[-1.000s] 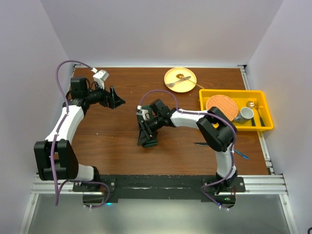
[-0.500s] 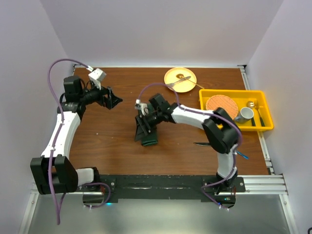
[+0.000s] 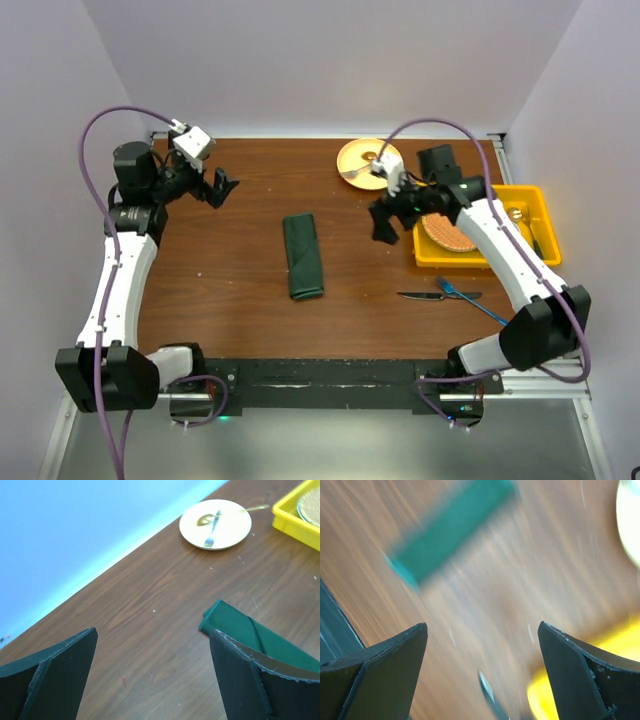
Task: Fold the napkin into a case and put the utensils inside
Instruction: Pick up the fork from the corner of the board.
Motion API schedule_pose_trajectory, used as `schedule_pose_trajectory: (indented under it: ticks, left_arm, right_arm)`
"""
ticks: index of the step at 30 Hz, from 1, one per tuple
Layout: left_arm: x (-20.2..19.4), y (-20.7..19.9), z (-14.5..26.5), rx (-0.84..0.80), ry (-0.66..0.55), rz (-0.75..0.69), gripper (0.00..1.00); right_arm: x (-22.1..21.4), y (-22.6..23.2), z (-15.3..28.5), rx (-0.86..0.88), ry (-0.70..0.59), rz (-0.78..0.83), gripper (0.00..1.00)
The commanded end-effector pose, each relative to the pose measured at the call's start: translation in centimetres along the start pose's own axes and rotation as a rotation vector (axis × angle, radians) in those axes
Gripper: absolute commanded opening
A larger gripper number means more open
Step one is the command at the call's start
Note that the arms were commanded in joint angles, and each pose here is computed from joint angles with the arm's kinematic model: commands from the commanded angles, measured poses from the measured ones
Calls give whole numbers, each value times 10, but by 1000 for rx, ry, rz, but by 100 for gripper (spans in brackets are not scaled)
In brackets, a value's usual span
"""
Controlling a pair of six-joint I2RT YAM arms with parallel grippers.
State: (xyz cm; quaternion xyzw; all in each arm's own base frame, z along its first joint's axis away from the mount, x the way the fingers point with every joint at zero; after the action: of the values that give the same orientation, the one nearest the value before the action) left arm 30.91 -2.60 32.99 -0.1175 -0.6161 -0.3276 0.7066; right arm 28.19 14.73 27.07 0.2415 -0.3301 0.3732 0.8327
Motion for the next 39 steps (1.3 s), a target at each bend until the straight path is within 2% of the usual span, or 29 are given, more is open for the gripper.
schedule_pose_trajectory:
  ticks: [1,4,9,15,18,25,36,39]
  left_arm:
    - [-4,-29,-15,-177,28,-60,100]
    - [-16,-53,-26,-243,84,-110,100]
    - [-34,-69,-37,-341,124,-82,98]
    - [-46,-78,-47,-418,169,-26,94]
    - [-48,-80,-48,-422,167,-17,94]
    - [-50,-78,-54,-436,179,-32,94]
    - [-40,-67,-69,-463,185,-54,94]
    - [-41,-67,-70,-463,190,-53,94]
  right_arm:
    - [-82,1,70,-43,307,79,95]
    - [-126,-3,99,-117,417,108,91]
    - [-178,-21,111,-204,573,158,73]
    - [-218,-57,114,-236,692,60,50]
    - [-234,-76,118,-257,751,15,43]
    - [-251,-96,105,-304,748,-40,43]
    - [-287,-92,77,-263,756,-68,42]
    - [-302,-88,68,-273,757,-57,36]
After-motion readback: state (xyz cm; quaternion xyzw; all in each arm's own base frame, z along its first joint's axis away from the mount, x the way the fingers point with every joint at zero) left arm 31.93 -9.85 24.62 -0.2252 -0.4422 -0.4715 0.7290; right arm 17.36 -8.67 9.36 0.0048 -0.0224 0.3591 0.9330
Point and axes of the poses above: each gripper's point midway between its finger pads, its own z axis back along the fingers, its own y axis along the line the jaws close on, x = y × z, the point moved 8 cm from there along z, back along the fingers, and after that the axes turned 4 degrees about -z, right-handed, at the moved point
